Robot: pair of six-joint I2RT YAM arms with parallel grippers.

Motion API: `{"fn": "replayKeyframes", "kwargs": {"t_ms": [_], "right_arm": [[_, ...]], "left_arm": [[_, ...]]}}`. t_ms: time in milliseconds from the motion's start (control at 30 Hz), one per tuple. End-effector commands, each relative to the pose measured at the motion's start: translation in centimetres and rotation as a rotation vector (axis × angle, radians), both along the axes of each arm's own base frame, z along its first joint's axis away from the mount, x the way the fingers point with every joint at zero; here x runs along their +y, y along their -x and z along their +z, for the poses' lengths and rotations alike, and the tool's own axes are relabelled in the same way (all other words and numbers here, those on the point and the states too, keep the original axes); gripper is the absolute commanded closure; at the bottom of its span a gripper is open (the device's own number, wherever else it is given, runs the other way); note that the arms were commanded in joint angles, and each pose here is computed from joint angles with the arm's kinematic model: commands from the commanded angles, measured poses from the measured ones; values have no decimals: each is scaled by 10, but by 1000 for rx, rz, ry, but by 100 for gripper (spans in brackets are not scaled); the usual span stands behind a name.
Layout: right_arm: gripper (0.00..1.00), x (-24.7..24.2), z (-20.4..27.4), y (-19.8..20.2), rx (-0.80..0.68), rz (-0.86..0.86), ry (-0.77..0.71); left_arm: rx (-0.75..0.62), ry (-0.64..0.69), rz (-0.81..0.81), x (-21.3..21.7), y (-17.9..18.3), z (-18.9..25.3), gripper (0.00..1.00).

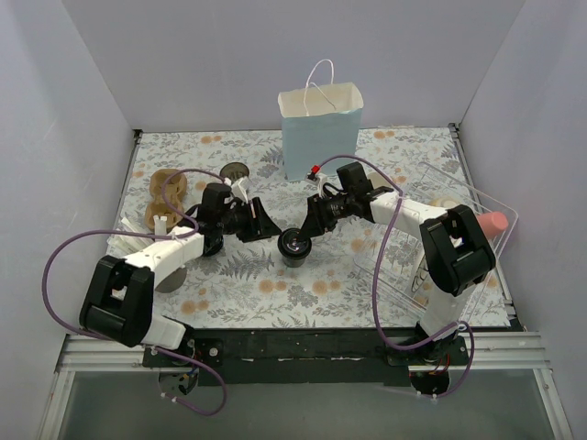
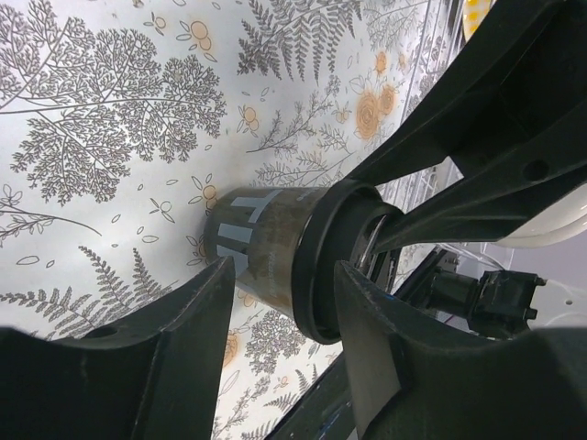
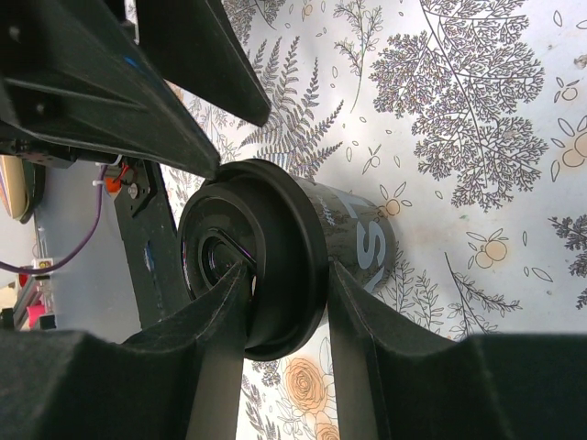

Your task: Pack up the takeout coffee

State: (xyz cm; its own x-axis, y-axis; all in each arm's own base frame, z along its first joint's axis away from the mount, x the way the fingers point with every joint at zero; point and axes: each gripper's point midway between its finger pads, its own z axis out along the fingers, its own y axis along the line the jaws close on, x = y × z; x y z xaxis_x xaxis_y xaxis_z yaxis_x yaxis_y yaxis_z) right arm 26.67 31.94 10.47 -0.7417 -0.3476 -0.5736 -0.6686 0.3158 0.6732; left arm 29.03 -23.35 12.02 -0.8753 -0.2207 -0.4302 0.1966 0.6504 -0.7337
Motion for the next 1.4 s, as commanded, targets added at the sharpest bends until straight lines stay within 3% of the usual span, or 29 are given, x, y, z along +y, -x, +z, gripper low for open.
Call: {"fn": "replayKeyframes", "kwargs": {"t_ms": [0,467,833,900,1100,1367], "right_arm": [[64,-35,-77,25,108,-26,275],[65,-42,-98,37,145,-86,288],[65,-50,-106,41,125,-153,296],[65,-53,-106,43,127,-162,299],[66,-55,-102,45,117,-167,297],[66,-53,-94,41,108,-174,290]], "left_arm": [[18,25,-47,-4,8,-13,55],[198,8,40,10,46,-76,70],[234,-82,143,22,58,-105,83],[191,-88,161,21,45,-92,81],[80,-103,196,21,11,-33,56],[-14,-49,184,21,7,19,53]]}}
